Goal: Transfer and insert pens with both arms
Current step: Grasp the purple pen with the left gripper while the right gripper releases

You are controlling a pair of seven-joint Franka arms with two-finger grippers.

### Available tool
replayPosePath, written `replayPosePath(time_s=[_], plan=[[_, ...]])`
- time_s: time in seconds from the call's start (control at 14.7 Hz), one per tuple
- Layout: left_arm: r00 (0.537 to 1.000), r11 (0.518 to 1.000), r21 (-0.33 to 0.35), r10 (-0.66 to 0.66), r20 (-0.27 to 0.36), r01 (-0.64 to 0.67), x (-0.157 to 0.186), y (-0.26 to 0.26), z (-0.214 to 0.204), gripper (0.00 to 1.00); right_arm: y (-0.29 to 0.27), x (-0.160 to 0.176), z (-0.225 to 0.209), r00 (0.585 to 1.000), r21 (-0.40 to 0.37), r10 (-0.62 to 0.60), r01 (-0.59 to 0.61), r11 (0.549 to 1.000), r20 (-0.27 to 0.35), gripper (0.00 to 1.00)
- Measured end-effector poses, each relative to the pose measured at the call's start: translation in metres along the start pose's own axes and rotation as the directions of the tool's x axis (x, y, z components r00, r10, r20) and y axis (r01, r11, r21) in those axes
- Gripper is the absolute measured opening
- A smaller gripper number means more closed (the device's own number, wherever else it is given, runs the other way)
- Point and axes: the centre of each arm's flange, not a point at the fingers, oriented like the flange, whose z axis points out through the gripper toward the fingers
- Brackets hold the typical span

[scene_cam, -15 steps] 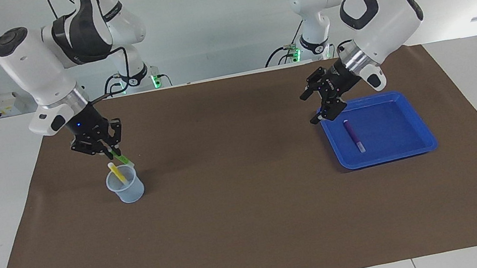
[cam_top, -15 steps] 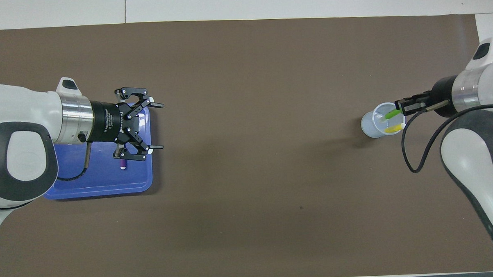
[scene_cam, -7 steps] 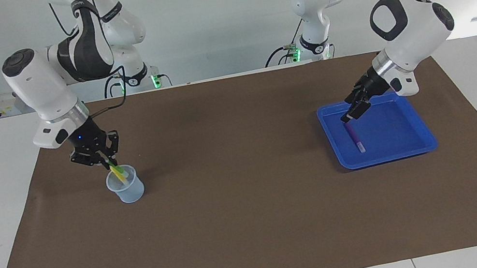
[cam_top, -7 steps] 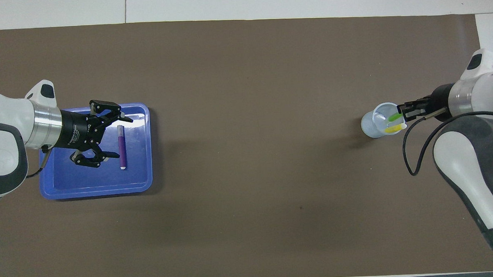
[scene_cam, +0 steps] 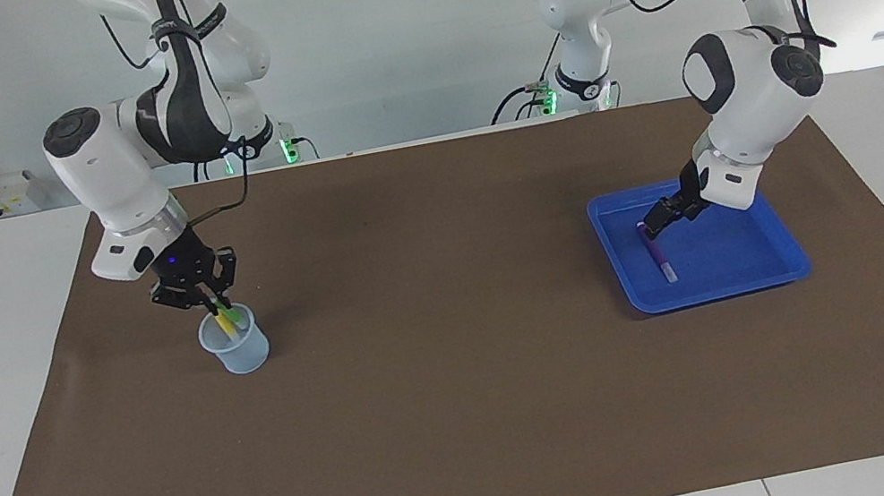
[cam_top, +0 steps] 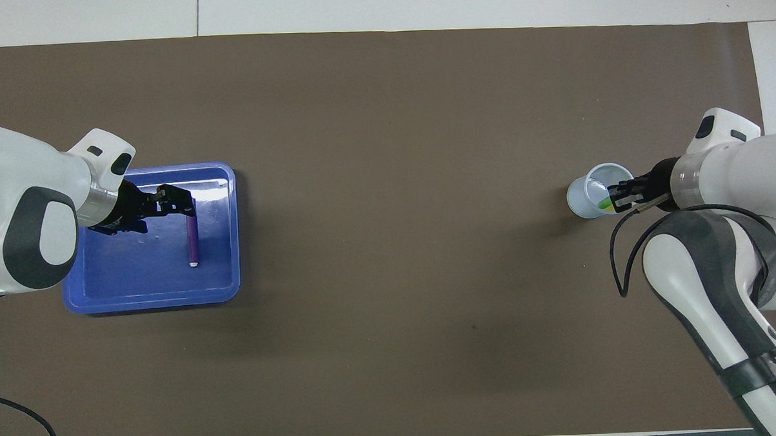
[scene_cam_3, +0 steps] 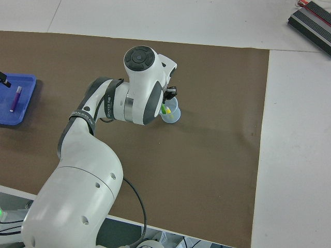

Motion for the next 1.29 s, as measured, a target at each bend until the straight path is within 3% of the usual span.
replayPosePath(time_s=[0.14, 0.34, 0.82, 0.95, 1.02, 1.29], plan=[[0.990, 0.989, 0.049, 0.137, -0.008, -0.137, 0.005, 0.004, 0.014, 1.00, 0.000, -0.001, 0.002, 1.000, -0.013, -0.012, 0.012, 1.000, 0.002, 0.18], [0.967, 0.964, 0.068, 0.256, 0.011, -0.256, 0.005, 0.023, 0.033, 0.99, -0.001, -0.004, 0.007, 1.000, -0.010, -0.017, 0.017, 1.000, 0.012, 0.18], [0.944, 0.937, 0.110, 0.327, 0.044, -0.330, 0.002, 0.030, 0.055, 0.95, -0.003, -0.012, 0.021, 1.000, -0.018, -0.020, 0.020, 1.000, 0.002, 0.18], [0.944, 0.938, 0.111, 0.326, 0.045, -0.329, 0.002, 0.028, 0.058, 0.93, -0.004, -0.012, 0.021, 1.000, -0.018, -0.020, 0.020, 1.000, 0.002, 0.23], [0.944, 0.938, 0.111, 0.327, 0.038, -0.329, 0.002, 0.027, 0.060, 0.92, -0.004, -0.012, 0.021, 1.000, -0.018, -0.020, 0.020, 1.000, 0.002, 0.27], [0.946, 0.940, 0.108, 0.324, 0.023, -0.324, -0.002, 0.021, 0.077, 0.89, -0.004, -0.011, 0.021, 1.000, -0.018, -0.020, 0.020, 1.000, 0.000, 0.70]])
